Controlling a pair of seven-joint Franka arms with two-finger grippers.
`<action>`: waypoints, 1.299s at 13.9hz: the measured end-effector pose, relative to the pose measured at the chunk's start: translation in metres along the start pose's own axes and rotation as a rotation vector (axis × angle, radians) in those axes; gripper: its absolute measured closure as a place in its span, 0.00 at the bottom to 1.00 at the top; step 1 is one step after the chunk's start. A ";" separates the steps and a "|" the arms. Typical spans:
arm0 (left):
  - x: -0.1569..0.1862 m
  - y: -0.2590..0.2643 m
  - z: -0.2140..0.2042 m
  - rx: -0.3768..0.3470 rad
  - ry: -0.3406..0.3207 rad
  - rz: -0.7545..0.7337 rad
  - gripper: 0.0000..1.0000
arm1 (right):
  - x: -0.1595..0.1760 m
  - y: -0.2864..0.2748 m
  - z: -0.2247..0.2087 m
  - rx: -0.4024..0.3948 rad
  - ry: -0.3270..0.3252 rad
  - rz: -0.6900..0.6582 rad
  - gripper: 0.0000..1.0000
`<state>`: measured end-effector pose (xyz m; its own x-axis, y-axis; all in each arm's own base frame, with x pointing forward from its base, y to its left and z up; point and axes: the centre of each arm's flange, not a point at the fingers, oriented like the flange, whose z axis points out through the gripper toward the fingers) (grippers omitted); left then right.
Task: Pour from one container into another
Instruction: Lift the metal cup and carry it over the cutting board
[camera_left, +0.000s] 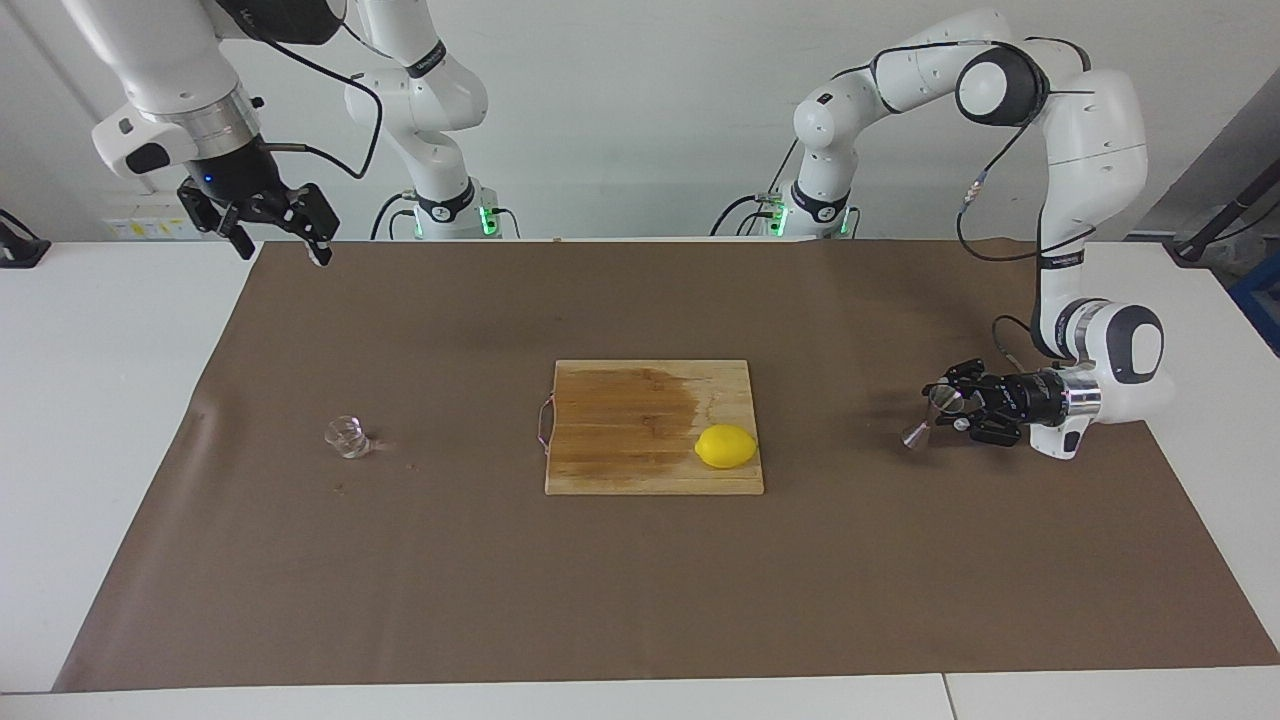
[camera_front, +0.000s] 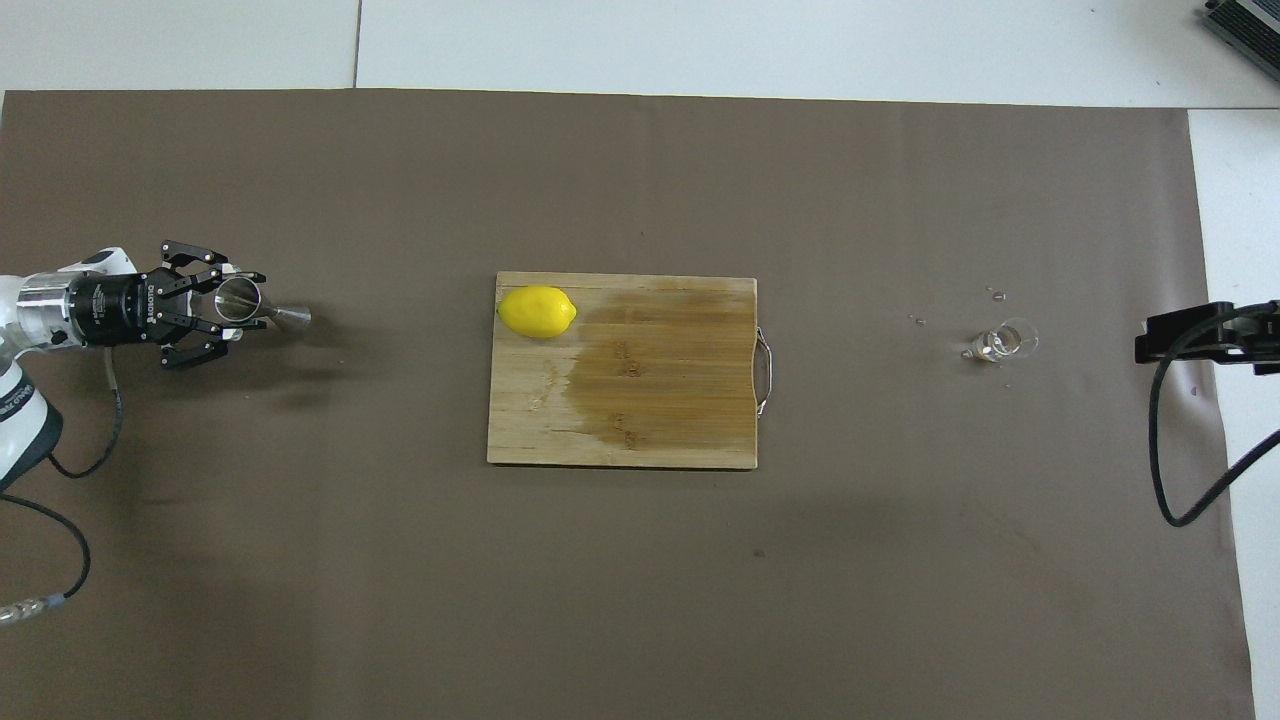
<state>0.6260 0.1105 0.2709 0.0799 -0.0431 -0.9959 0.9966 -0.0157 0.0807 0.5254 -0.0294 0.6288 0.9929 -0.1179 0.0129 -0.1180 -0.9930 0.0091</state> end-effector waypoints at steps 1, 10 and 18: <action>-0.011 0.006 0.014 0.013 -0.003 0.017 0.51 | 0.000 0.000 0.000 0.000 0.000 0.000 0.00; -0.059 0.015 0.165 0.112 -0.074 0.052 0.51 | 0.000 0.000 0.000 0.000 0.000 0.000 0.00; -0.071 -0.007 0.310 0.159 -0.017 -0.005 0.51 | 0.000 0.000 0.000 0.000 0.000 0.000 0.00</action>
<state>0.6070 -0.1955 0.3544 0.0733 -0.0600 -0.9955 0.9813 -0.1737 0.0827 0.5254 -0.0294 0.6289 0.9929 -0.1179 0.0129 -0.1180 -0.9930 0.0091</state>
